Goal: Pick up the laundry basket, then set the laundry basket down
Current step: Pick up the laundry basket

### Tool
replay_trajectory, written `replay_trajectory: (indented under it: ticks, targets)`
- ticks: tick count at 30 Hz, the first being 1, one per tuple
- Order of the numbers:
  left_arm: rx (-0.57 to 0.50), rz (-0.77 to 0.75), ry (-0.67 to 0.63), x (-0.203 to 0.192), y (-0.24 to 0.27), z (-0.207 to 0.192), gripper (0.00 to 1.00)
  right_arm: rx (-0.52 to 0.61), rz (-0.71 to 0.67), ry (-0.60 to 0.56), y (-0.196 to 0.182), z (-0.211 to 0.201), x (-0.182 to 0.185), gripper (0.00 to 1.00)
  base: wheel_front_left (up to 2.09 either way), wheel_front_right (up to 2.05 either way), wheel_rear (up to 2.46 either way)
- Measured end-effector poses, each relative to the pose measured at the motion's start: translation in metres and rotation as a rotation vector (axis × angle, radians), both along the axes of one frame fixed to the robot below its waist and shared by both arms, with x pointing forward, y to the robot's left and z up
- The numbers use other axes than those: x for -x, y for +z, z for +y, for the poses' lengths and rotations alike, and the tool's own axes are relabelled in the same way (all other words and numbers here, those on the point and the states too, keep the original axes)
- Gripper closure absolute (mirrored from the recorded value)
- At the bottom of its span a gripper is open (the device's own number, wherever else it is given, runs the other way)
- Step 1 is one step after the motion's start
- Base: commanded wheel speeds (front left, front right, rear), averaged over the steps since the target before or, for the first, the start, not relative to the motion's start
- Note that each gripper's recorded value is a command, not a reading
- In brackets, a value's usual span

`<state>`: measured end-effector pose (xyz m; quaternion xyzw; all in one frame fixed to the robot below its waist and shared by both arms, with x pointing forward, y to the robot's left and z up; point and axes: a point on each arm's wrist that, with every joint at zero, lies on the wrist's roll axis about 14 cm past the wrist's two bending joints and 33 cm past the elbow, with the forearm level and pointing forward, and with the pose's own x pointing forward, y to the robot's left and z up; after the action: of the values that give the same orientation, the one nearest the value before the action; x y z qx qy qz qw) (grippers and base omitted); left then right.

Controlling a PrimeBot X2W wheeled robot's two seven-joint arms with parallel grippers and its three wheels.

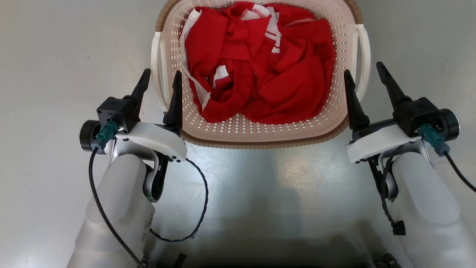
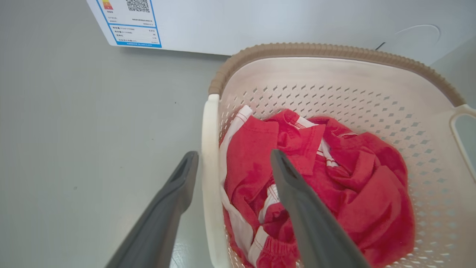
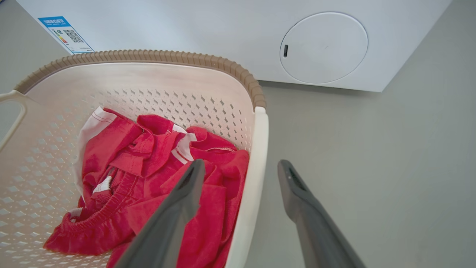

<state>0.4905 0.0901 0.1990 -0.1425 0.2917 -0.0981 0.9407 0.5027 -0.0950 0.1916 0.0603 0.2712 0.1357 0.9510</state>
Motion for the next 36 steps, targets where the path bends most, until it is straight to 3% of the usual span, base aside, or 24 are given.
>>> replay_trajectory:
  ticks: [36]
  targets:
    - [0.006, 0.063, -0.014, 0.012, -0.031, -0.006, 0.0, -0.067, 0.064, -0.009, -0.028, 0.012, 0.008, 0.0, 0.0, 0.0, 0.0]
